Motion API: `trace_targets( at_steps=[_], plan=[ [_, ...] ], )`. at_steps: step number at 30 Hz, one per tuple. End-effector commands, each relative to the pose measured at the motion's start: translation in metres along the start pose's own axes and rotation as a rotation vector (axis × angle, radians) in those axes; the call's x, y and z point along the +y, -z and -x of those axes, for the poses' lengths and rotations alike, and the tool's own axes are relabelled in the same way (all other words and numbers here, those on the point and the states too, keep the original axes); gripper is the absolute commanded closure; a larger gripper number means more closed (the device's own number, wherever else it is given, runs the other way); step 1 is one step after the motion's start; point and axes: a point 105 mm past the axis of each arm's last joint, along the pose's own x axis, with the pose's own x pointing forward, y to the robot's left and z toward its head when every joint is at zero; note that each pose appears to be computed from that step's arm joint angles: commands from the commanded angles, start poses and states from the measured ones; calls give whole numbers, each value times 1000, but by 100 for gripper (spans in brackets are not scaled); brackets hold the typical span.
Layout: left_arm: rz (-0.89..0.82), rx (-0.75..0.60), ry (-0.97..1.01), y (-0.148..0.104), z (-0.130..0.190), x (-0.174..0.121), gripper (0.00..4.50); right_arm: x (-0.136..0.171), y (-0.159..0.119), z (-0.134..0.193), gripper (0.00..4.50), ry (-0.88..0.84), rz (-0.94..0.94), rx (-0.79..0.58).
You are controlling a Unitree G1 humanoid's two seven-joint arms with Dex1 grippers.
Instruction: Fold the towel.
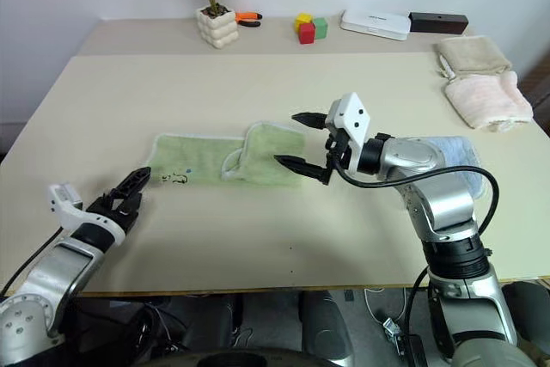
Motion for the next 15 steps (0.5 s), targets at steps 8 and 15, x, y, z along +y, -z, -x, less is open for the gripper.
trace_targets(
  at_steps=[8,15],
  plan=[
    [281,99,31,12,-38,8,191,-1,-15,2,0,59,64,-16],
    [194,129,93,12,-48,-9,448,-10,-16,6,0,120,73,-11]
  ],
)
